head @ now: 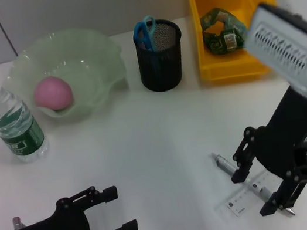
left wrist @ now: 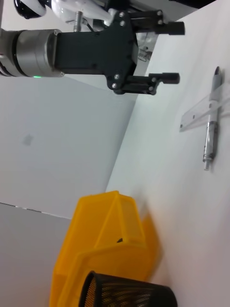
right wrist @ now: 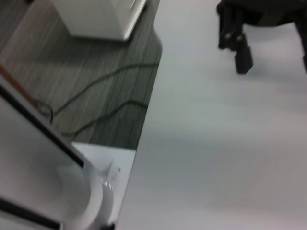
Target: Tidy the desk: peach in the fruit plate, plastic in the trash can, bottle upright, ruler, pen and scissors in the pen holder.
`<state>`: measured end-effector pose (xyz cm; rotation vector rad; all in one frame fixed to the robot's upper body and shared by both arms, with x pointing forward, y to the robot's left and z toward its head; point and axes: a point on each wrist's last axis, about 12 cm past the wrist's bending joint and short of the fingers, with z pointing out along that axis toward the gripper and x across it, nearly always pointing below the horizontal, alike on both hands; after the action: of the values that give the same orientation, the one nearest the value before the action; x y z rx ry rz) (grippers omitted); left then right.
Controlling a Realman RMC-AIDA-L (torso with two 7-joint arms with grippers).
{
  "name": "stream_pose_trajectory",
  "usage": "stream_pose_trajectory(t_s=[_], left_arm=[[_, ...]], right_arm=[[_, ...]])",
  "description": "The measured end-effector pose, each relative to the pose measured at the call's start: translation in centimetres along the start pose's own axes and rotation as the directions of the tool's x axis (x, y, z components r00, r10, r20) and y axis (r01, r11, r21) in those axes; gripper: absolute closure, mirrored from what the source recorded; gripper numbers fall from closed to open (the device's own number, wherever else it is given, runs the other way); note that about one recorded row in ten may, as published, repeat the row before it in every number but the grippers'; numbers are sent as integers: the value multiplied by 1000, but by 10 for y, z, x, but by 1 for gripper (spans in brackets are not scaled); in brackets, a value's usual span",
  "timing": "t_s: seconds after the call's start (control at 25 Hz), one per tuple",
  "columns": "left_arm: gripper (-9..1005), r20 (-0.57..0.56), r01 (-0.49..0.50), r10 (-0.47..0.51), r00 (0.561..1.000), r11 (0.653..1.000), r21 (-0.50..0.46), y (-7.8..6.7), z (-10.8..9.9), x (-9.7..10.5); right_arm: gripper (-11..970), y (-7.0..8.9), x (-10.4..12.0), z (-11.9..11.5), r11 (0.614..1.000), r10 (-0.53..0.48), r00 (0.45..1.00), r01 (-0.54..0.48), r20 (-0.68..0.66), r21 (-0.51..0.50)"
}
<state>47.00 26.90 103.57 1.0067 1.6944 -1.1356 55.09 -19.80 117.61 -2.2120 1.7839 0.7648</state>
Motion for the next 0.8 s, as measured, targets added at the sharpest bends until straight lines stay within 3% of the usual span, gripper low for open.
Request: stream_pose_trajectory(t_s=[0.36,0.8], left_arm=[[193,5,12,-12,1000,1000,-24,1,-1,2],[193,7,27,-26,1000,999,-32,1,-1,2]], right_arm=[[300,-11,-8,27,991,-127,981,131,-143,20],[302,-16,-15,47,979,-199,956,203,-215,-3]])
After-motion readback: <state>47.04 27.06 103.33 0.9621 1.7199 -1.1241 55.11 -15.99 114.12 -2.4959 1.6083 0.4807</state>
